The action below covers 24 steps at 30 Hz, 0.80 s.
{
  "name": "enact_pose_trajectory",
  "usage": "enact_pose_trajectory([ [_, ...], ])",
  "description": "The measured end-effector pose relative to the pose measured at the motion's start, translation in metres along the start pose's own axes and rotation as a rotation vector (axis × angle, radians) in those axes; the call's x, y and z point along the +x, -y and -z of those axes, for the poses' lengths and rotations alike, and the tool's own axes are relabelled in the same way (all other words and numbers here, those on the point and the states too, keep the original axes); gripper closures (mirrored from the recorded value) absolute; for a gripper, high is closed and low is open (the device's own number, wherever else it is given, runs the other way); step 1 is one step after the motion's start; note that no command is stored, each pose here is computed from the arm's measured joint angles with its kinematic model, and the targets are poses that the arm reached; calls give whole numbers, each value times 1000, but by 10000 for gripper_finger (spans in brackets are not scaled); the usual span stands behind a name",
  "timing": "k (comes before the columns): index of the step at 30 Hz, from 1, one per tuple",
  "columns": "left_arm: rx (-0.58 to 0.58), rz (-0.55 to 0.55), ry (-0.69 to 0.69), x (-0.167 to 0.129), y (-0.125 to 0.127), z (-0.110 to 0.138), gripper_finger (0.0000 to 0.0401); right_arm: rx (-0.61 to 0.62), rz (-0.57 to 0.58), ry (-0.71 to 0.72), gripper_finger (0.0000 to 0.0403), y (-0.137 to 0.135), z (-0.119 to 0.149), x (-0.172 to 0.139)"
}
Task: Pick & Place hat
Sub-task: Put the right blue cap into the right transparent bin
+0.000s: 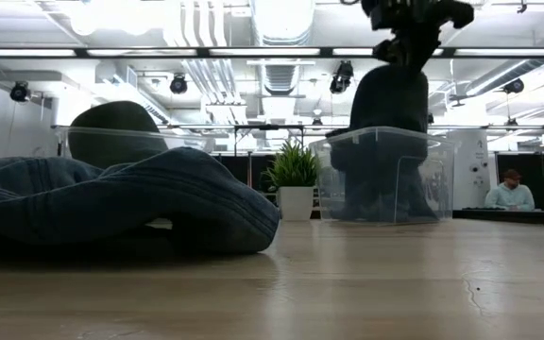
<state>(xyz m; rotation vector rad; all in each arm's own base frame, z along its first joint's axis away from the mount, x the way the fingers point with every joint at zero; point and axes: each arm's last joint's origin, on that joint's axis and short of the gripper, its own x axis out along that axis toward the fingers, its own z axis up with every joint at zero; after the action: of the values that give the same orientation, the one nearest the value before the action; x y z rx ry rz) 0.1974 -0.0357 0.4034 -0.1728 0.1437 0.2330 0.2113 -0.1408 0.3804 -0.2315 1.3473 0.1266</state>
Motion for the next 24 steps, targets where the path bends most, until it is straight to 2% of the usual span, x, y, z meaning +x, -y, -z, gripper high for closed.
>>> enact_pose_trajectory([
  [10,-10,-8,1,0,0,0,238,45,-107,-101,394,35,-6,47],
  [13,-15,-8,1,0,0,0,238,65,-112,-97,394,47,-7,59],
  [24,-24,-10,-6,0,0,1,238,218,-280,-59,392,78,0,101],
])
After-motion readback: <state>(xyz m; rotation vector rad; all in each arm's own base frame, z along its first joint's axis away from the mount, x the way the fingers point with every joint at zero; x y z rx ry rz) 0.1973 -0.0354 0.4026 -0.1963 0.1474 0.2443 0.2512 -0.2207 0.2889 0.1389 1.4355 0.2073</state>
